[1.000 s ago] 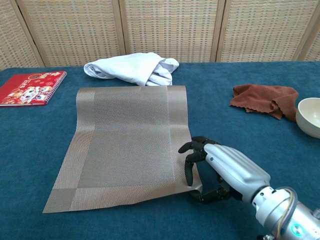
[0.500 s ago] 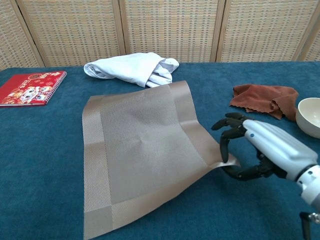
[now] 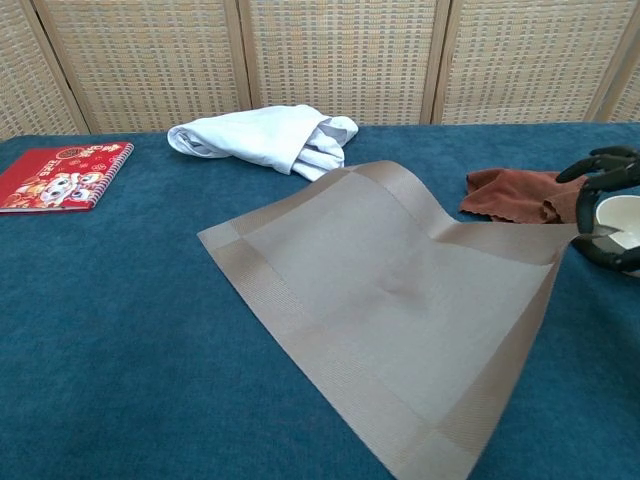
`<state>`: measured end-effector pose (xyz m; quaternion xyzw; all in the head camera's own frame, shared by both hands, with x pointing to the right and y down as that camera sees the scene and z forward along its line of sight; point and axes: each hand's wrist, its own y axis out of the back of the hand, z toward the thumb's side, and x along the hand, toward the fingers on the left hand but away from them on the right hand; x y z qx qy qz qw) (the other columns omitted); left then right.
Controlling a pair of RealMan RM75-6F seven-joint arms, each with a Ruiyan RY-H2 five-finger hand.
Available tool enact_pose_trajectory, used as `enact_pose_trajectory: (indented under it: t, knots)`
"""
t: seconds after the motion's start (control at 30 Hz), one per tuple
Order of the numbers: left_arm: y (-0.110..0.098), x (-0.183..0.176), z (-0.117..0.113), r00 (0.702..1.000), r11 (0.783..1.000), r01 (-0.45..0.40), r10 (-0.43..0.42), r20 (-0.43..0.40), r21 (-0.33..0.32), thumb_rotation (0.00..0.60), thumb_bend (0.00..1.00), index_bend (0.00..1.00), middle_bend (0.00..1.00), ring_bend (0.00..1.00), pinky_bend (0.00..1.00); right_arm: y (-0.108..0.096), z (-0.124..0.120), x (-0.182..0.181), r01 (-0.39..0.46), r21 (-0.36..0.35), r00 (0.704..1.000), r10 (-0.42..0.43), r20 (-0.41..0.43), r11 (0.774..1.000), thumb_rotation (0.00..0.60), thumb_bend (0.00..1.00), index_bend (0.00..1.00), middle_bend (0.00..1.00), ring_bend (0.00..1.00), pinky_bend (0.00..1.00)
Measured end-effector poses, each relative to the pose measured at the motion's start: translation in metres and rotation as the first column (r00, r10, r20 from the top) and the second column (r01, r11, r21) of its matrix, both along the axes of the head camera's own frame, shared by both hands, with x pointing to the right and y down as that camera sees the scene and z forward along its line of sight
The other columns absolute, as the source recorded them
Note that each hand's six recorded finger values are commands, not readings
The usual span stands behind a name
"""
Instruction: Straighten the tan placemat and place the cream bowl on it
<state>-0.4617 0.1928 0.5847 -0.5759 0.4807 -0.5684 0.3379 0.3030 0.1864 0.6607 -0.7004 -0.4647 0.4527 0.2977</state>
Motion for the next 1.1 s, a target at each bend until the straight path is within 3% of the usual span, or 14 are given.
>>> enact_pose_trajectory:
  t: [0.3,0.6,0.67,0.83,1.03,1.1]
  knots:
    - [0.0,0.003,0.002,1.0,1.0,-0.006,0.006,0.005,-0.003,0.6,0.28,0.0,0.0,0.0,0.0,-0.032,-0.009,0.025,-0.045,0.025,0.998,0.046,-0.046,0.999,0.6,0.65,0.72,0.29,0.02,0.13]
    - [0.0,0.002,0.003,1.0,1.0,-0.004,0.004,0.008,-0.005,0.6,0.28,0.0,0.0,0.0,0.0,-0.069,-0.014,0.038,-0.061,0.055,0.987,0.068,-0.148,0.997,0.6,0.62,0.7,0.29,0.03,0.12]
    - [0.0,0.002,0.003,1.0,1.0,-0.003,0.003,0.008,-0.006,0.6,0.28,0.0,0.0,0.0,0.0,-0.076,-0.017,0.043,-0.064,0.074,0.981,0.076,-0.177,0.995,0.6,0.57,0.62,0.24,0.02,0.1]
    - [0.0,0.002,0.005,1.0,1.0,-0.006,0.006,0.011,-0.009,0.6,0.28,0.0,0.0,0.0,0.0,-0.083,-0.024,0.058,-0.067,0.099,0.964,0.09,-0.249,0.993,0.6,0.41,0.24,0.01,0.0,0.0]
    - [0.0,0.005,0.007,1.0,1.0,-0.019,0.019,0.018,-0.013,0.6,0.28,0.0,0.0,0.0,0.0,-0.07,-0.026,0.088,-0.116,0.064,0.944,0.13,-0.304,0.991,0.6,0.33,0.03,0.0,0.0,0.0]
    - [0.0,0.006,0.009,0.999,1.0,-0.023,0.024,0.021,-0.018,0.6,0.28,0.0,0.0,0.0,0.0,-0.061,-0.027,0.1,-0.141,0.059,0.936,0.153,-0.317,0.988,0.6,0.31,0.0,0.0,0.0,0.0]
